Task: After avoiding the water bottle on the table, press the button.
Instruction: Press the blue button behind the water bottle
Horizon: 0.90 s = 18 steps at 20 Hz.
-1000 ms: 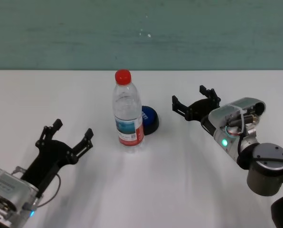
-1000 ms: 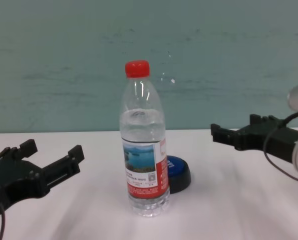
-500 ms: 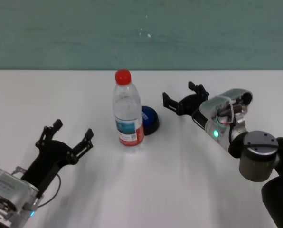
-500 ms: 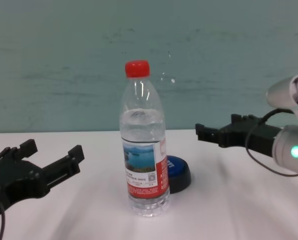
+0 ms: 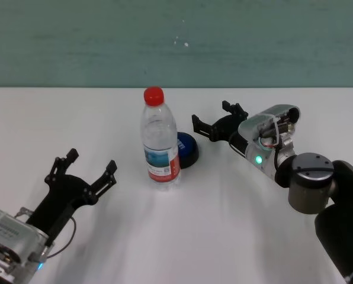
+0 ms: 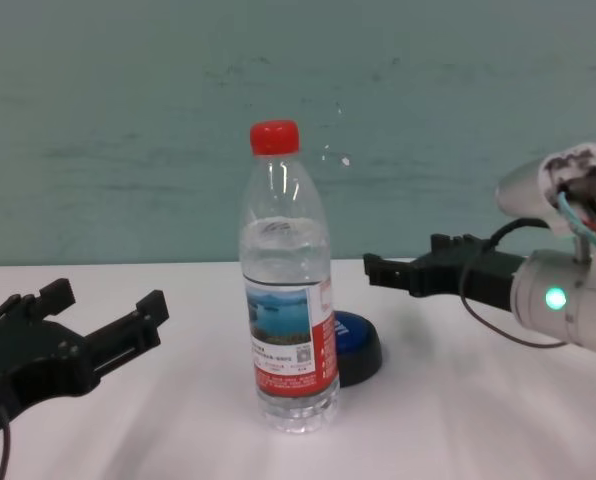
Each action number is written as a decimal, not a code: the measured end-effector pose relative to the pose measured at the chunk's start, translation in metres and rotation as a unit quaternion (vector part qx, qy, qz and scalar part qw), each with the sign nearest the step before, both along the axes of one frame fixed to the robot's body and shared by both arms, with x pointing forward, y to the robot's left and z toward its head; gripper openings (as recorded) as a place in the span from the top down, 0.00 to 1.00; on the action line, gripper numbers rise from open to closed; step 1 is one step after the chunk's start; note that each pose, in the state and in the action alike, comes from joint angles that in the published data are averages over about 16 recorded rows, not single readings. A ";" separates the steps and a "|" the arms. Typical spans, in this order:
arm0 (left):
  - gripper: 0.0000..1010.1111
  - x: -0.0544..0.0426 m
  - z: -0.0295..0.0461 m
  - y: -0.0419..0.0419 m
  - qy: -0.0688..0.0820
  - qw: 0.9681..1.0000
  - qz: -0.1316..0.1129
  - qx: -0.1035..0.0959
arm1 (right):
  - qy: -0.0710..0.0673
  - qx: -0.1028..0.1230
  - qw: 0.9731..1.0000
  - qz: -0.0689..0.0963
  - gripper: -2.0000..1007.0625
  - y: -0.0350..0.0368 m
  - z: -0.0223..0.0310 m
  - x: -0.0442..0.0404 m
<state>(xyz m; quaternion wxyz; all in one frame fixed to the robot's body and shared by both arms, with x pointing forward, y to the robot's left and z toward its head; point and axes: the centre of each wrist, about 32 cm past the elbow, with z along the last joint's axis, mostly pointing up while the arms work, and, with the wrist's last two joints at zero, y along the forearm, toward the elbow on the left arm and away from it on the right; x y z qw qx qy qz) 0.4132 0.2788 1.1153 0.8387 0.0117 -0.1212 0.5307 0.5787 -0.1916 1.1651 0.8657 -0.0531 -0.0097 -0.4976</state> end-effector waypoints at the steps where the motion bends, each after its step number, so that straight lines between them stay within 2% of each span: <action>1: 0.00 0.0000 0.0000 0.0000 0.000 1.000 0.000 0.000 | 0.001 -0.001 1.000 0.003 0.00 0.0009 -0.0001 0.0024; 10: 0.00 0.0000 0.0000 0.0000 0.000 1.000 0.000 0.000 | 0.014 -0.005 1.000 0.024 0.00 0.0085 -0.0019 0.0214; 18: 0.00 0.0000 0.0000 0.0000 0.000 1.000 0.000 0.000 | 0.026 -0.006 0.999 0.034 0.00 0.0128 -0.0071 0.0324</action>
